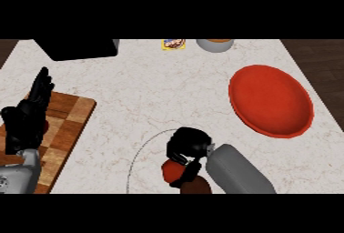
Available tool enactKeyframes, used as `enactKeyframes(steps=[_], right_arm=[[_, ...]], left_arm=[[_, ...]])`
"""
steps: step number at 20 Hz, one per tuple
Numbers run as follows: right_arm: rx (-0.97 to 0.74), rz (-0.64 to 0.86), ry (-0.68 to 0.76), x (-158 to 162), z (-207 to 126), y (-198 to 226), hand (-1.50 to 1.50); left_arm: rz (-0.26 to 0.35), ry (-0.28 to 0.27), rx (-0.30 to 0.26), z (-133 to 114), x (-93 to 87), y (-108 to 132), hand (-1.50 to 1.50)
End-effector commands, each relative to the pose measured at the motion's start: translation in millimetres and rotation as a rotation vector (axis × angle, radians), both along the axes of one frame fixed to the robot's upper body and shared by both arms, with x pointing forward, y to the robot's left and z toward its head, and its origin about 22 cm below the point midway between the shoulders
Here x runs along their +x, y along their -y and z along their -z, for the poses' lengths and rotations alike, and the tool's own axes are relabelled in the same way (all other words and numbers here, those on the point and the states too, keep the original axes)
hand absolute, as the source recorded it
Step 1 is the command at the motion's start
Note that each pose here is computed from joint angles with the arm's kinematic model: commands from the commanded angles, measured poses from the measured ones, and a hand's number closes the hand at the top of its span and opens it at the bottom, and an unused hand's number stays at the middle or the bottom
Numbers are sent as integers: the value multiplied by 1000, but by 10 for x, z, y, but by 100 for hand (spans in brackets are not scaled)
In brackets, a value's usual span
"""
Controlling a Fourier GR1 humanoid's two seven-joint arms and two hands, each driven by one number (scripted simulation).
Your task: Pick the bell pepper from the placemat and place it in the bowl
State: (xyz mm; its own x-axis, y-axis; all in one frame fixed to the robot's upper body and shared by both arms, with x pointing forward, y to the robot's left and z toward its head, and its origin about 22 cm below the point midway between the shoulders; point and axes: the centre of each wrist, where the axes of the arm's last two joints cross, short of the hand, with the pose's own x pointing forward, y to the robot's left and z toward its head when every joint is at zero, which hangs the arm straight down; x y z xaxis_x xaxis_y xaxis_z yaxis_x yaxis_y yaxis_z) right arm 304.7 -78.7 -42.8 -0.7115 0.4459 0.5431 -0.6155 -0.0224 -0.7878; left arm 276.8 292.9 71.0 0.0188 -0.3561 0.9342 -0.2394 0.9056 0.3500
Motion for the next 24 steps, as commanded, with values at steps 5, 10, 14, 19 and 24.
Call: enactKeyframes(steps=[5,10,14,19,24], right_arm=[[321,304,-44,-627,63,176,150],[392,491,63,-821,-207,646,150],[410,621,159,-1060,-555,1050,150],[497,781,184,-1445,-1166,1370,150],[561,935,246,-1454,-1551,1831,150]], left_arm=[[-72,-14,-1,80,-145,-146,0],[-71,-3,16,75,-181,-193,0],[-52,13,11,45,-211,-117,0],[34,27,6,8,-133,-39,0],[91,50,-13,-156,92,230,0]])
